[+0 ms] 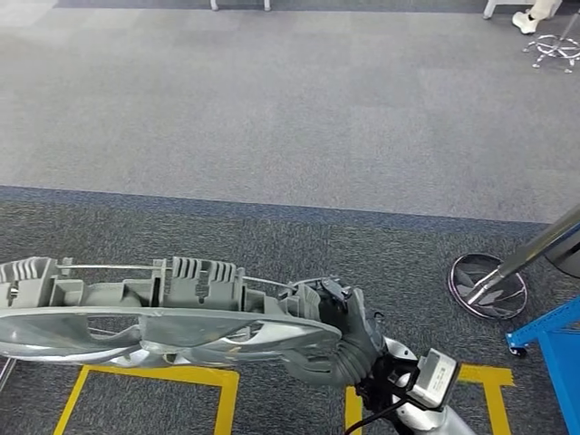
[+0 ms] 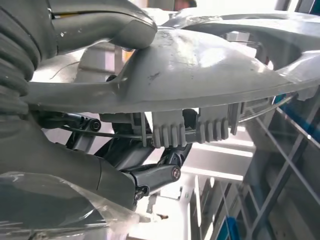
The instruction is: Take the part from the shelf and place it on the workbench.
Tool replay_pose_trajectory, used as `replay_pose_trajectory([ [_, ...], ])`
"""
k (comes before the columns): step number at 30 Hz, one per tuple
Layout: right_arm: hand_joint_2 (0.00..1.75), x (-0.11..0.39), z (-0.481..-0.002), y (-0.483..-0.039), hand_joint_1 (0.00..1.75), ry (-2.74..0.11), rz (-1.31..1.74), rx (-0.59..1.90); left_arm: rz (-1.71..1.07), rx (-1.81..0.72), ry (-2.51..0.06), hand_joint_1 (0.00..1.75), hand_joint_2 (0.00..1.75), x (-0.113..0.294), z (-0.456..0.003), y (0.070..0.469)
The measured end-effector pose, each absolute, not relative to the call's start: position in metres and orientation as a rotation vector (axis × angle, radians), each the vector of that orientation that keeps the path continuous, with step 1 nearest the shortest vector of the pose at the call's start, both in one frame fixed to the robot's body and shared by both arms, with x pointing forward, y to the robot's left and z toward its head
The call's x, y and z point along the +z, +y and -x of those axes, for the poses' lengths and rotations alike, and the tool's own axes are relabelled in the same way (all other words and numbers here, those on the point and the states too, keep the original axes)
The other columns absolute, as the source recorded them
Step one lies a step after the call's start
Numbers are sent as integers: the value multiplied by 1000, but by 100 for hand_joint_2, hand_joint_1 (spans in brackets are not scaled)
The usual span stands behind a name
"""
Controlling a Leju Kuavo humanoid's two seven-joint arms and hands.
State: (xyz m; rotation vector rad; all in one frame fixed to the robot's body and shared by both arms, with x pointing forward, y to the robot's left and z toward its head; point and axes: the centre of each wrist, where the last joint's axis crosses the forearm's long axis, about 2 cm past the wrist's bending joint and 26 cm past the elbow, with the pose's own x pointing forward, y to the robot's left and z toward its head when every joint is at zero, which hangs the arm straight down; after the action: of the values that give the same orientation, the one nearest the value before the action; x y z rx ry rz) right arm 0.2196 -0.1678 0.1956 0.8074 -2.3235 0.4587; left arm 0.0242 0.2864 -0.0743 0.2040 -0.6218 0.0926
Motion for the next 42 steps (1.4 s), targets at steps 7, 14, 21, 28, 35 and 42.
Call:
replay_pose_trajectory([
  [7,175,195,-219,-167,175,-2318,-812,460,-208,89,-622,0,175,-74,-23,288],
  [14,175,196,-220,-166,175,-2323,-817,466,-232,78,-631,0,175,-74,-22,289],
  [21,175,192,-217,-166,175,-2320,-802,457,-238,51,-650,0,175,-74,-25,290],
  [28,175,189,-214,-167,175,-2315,-799,447,-250,35,-652,0,175,-74,-23,291],
  [35,175,188,-214,-168,175,-2312,-797,440,-247,32,-655,0,175,-74,-24,293],
  [42,175,188,-215,-169,175,-2307,-792,437,-247,27,-666,0,175,-74,-25,293],
])
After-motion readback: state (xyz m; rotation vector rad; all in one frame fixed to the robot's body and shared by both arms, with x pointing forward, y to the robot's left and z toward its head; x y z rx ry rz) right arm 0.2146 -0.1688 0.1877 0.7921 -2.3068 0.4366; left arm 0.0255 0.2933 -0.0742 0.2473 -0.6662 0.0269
